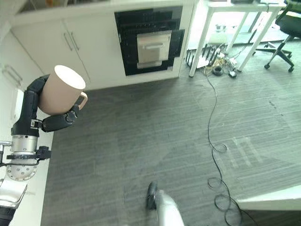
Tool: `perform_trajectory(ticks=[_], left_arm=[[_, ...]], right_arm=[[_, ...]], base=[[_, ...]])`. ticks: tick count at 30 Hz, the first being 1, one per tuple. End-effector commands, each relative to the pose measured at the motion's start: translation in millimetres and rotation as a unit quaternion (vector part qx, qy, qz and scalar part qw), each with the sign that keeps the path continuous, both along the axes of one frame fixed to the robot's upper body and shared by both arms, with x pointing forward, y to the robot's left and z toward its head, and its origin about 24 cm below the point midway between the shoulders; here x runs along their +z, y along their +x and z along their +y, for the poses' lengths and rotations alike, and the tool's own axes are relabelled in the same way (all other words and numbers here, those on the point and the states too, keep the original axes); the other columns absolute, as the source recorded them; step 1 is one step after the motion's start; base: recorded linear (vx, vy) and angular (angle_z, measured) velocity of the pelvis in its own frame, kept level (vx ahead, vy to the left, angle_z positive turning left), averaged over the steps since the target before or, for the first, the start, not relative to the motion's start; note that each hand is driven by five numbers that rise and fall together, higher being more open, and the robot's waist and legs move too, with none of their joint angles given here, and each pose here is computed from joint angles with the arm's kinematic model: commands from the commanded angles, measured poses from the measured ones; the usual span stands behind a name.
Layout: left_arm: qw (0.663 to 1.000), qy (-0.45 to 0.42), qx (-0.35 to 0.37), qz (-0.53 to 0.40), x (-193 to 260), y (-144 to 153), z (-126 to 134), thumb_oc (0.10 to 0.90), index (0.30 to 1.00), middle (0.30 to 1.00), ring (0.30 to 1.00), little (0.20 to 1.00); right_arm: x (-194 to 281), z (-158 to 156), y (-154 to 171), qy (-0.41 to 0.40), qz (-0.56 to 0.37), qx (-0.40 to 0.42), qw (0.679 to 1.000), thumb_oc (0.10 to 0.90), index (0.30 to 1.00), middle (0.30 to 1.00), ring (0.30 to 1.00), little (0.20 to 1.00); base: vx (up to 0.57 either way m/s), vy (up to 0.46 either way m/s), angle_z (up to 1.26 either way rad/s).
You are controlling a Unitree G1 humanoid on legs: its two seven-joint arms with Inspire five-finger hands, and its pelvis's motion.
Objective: Place the dishes in the dishwasher.
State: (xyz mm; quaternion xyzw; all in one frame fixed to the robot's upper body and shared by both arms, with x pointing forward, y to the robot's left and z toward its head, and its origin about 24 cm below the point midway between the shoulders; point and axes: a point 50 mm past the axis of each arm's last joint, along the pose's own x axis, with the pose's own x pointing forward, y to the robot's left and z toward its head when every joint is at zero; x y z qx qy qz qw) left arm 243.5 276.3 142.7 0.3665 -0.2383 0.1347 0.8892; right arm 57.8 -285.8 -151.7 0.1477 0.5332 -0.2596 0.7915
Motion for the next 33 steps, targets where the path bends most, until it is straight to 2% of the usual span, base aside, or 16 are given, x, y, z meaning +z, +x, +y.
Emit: perform_trajectory(ticks=[1,5,11,15,18,22,26,29,33], left_arm=[[0.981,0.027,-0.018,-0.192,79.7,-5.9,-5.9,0.4,0.3,0.3,0.3,0.3],[0.981,0.012,-0.032,-0.192,78.8,-9.0,-5.6,0.4,0.3,0.3,0.3,0.3],[0.983,0.014,-0.041,-0.18,82.9,-8.9,3.9,0.4,0.3,0.3,0.3,0.3],[0.982,0.014,-0.037,-0.184,70.4,-14.5,-0.9,0.4,0.3,0.3,0.3,0.3],[0.984,0.02,-0.019,-0.175,56.1,-21.7,5.0,0.4,0.3,0.3,0.3,0.3],[0.986,0.043,-0.01,-0.164,61.9,-23.4,6.8,0.4,0.3,0.3,0.3,0.3],[0.985,0.048,-0.001,-0.164,71.5,-18.9,11.9,0.4,0.3,0.3,0.3,0.3],[0.983,0.045,0.006,-0.178,91.0,-10.1,17.4,0.4,0.3,0.3,0.3,0.3],[0.982,0.046,0.005,-0.181,95.1,-13.9,27.9,0.4,0.3,0.3,0.3,0.3]], right_arm=[[5.9,4.2,31.9,-0.001,-0.054,0.056,0.997,0.8,0.9,0.9,0.9,0.9],[14.4,-5.1,45.8,-0.022,-0.085,0.078,0.993,0.8,0.9,0.9,0.9,0.9],[17.4,-15.7,44.0,-0.024,-0.082,0.064,0.994,0.8,0.9,0.9,0.9,0.9],[12.7,-10.2,38.1,-0.027,-0.058,0.07,0.995,0.8,0.9,0.9,0.9,0.9],[9.7,-6.6,34.5,-0.022,-0.044,0.07,0.996,0.8,0.9,0.9,0.9,0.9],[3.4,14.3,31.9,-0.017,-0.063,0.1,0.993,0.8,0.9,0.9,0.9,0.9],[8.8,14.4,43.6,-0.028,-0.101,0.12,0.987,0.8,0.9,0.9,0.9,0.9],[22.8,7.6,72.0,-0.05,-0.157,0.159,0.973,0.8,0.9,0.9,0.9,0.9],[26.4,11.5,85.3,-0.053,-0.164,0.182,0.968,0.8,0.9,0.9,0.9,0.9]], base=[[0.3,-0.167,-0.67],[0.31,-0.17,-0.37],[0.42,-0.034,-0.14],[0.45,0.096,-0.72],[0.42,0.088,-1.19],[0.49,0.067,-0.79],[0.25,-0.162,0.13],[0.46,-0.526,0.42],[0.4,-0.474,0.39]])
